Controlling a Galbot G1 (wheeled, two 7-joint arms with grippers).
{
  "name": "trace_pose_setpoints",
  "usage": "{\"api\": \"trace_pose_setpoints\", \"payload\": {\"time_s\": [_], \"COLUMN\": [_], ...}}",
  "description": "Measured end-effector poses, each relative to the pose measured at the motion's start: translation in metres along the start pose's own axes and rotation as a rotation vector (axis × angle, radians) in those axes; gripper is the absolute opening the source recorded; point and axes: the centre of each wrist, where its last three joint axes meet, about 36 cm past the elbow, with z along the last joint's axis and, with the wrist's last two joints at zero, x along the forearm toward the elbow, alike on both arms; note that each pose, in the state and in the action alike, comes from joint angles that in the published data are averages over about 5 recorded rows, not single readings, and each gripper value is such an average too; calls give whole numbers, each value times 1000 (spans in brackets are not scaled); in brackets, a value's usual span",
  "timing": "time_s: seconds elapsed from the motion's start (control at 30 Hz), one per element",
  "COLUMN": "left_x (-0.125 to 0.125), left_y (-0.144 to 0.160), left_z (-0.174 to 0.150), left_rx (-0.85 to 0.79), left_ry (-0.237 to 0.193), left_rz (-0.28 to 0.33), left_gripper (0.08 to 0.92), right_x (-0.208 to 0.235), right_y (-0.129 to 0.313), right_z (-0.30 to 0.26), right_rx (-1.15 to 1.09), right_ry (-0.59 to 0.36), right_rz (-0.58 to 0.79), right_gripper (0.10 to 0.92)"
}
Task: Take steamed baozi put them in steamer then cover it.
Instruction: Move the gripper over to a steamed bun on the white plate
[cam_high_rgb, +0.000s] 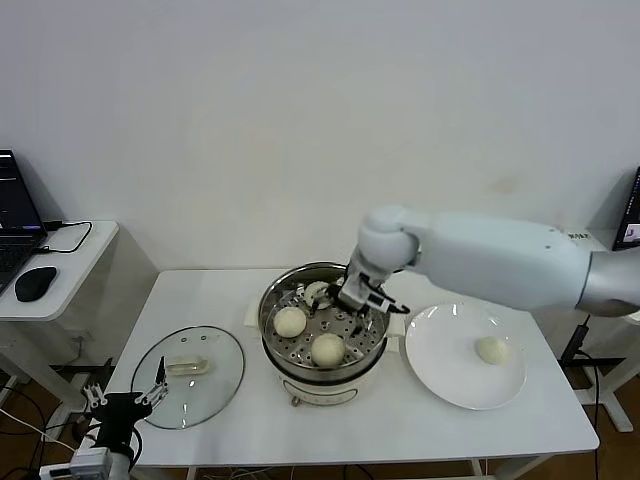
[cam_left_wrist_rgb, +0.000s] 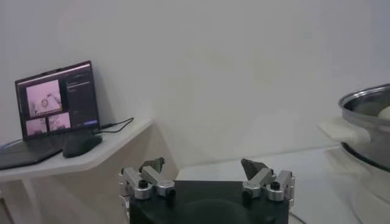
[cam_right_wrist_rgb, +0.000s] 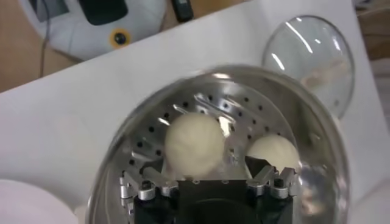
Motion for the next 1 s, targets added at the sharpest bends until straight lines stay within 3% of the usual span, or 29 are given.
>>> {"api": "trace_pose_setpoints", "payload": {"time_s": [0.37,0.67,1.0], "left_x": [-2,-3,-2], "left_y": [2,2,0], "left_z": [1,1,5], "left_rx": [-14,-20,-22], "left_ry": [2,0,12], "left_rz": [14,25,34], "left_gripper": [823,823,823], "right_x": [56,73,51], "right_y": [41,132,235], "right_z": [39,85,122], "right_rx": [-380,-647,-802], "right_ry": [110,173,208], "right_rz": [103,95,40], "right_gripper": [823,823,823]}}
